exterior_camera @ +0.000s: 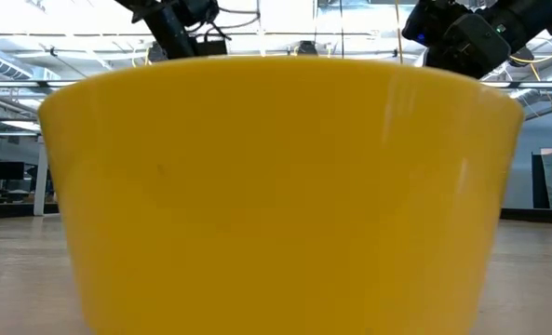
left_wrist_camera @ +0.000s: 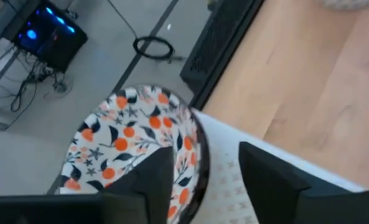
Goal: Pick & Place Mini bowls
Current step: Stack the white patterned bowl on the white patterned bowl on the shelf
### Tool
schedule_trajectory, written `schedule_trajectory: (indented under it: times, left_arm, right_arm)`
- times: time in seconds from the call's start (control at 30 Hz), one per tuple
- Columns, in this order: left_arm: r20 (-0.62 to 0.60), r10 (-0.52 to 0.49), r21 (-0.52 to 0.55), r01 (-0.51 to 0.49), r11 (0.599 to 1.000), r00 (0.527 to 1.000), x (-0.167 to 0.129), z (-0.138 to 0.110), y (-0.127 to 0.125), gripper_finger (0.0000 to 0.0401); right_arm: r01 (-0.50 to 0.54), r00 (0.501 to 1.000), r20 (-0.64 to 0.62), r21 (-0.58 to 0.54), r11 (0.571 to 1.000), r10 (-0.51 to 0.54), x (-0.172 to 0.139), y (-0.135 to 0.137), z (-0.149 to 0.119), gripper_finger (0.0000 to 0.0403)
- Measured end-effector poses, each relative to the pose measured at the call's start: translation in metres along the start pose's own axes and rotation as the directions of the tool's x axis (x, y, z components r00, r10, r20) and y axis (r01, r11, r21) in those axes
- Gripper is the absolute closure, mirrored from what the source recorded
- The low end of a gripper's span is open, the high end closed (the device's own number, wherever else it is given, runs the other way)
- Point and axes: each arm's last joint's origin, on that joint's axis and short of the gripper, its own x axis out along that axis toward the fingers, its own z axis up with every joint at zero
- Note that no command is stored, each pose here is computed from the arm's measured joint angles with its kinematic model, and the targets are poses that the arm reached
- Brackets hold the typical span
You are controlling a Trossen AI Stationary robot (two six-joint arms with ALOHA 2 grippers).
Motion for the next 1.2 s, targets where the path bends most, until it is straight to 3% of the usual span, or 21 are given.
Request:
schedule_trajectory:
  times: [0.13,0.33,0.43,0.5,0.63,0.77,0.97,1.2]
  left_arm:
    - [0.031,-0.055,-0.066,0.057,0.996,0.998,-0.013,0.002,-0.011,0.0192]
    - [0.093,-0.3,-0.198,0.313,0.929,0.949,-0.032,0.006,-0.037,0.0181]
    - [0.09,-0.412,-0.187,0.421,0.887,0.907,-0.038,0.007,-0.053,0.0183]
    - [0.077,-0.452,-0.15,0.459,0.876,0.888,-0.043,0.006,-0.064,0.0188]
    - [0.072,-0.497,-0.078,0.502,0.861,0.865,-0.052,0.006,-0.083,0.02]
    - [0.075,-0.532,-0.036,0.535,0.844,0.844,-0.06,0.006,-0.097,0.0212]
    - [0.071,-0.563,-0.002,0.565,0.825,0.823,-0.068,0.005,-0.11,0.0225]
    - [0.07,-0.56,0.002,0.561,0.828,0.826,-0.072,0.004,-0.118,0.0233]
  right_arm:
    - [-0.005,1.0,0.005,0.071,0.997,0.005,-0.002,0.001,0.005,0.0239]
    - [-0.03,0.997,-0.072,0.129,0.991,0.04,-0.011,0.008,0.012,0.0239]
    - [-0.072,0.984,-0.149,0.192,0.979,0.101,-0.018,0.015,0.008,0.0239]
    - [-0.142,0.959,-0.201,0.266,0.953,0.199,-0.022,0.022,0.004,0.0239]
    - [-0.306,0.859,-0.289,0.373,0.876,0.423,-0.032,0.041,-0.004,0.0239]
    - [-0.393,0.785,-0.338,0.377,0.839,0.519,-0.042,0.056,-0.011,0.0239]
    - [-0.399,0.747,-0.424,0.33,0.856,0.512,-0.051,0.062,-0.023,0.0239]
    - [-0.353,0.694,-0.489,0.408,0.842,0.528,-0.046,0.063,-0.057,0.0239]
